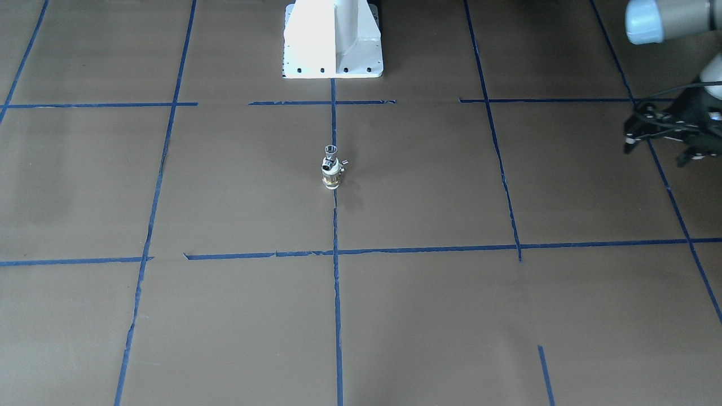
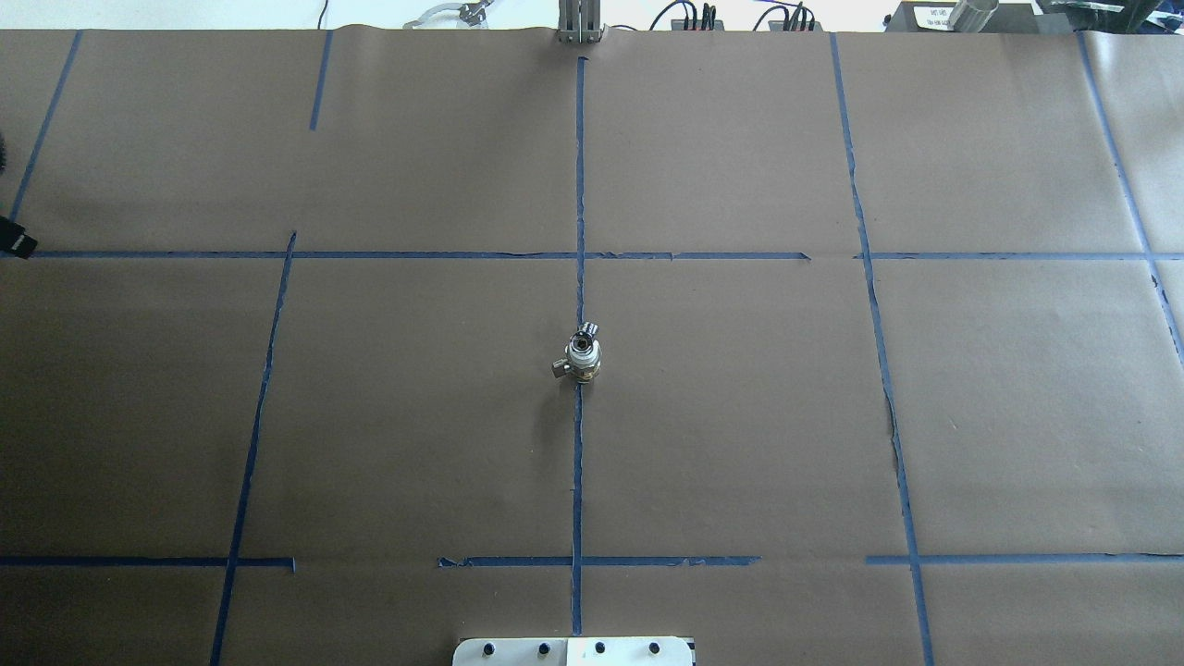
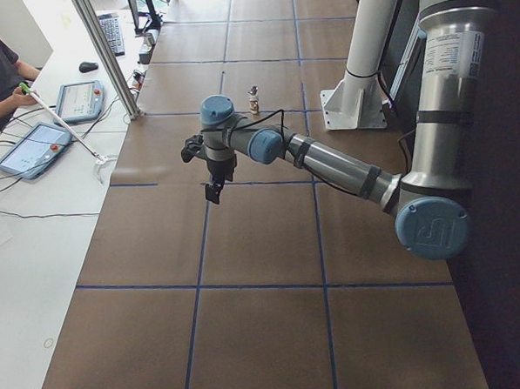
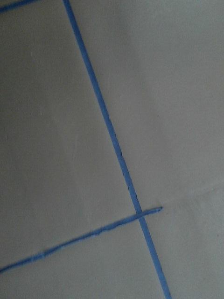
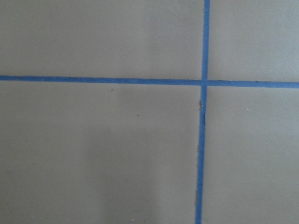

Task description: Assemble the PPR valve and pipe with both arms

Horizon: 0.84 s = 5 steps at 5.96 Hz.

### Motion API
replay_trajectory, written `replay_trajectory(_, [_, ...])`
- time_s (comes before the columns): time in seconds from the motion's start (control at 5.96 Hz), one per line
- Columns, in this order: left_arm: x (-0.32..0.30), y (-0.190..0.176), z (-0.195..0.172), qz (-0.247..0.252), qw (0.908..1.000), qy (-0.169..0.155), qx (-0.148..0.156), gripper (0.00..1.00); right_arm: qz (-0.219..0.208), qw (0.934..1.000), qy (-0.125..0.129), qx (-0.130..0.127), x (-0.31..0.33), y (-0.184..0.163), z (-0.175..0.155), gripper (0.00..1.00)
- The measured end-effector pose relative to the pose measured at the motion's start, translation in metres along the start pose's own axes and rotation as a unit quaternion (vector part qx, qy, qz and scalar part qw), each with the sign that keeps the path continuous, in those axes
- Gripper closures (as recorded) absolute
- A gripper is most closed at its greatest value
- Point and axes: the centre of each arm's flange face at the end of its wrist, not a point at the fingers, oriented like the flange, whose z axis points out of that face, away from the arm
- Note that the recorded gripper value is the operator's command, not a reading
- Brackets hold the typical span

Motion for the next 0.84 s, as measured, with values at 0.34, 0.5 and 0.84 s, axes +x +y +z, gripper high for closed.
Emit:
replay_trajectory(0.34, [-0.107,0.044,-0.015,0.013,0.9998,0.012,0.0,0.0,-0.045,0.9988,-0.002,-0.02,0.038,0.015,-0.002,0.0])
replay_trajectory(0.5, [-0.138,0.065,-0.019,0.004,0.9997,0.016,-0.017,0.0,-0.048,0.9986,-0.007,-0.023,0.039,0.018,-0.003,0.0])
replay_trajectory(0.84, [-0.154,0.093,-0.021,-0.044,0.9965,0.031,-0.065,0.0,-0.049,0.9986,-0.007,-0.021,0.038,0.018,-0.005,0.0])
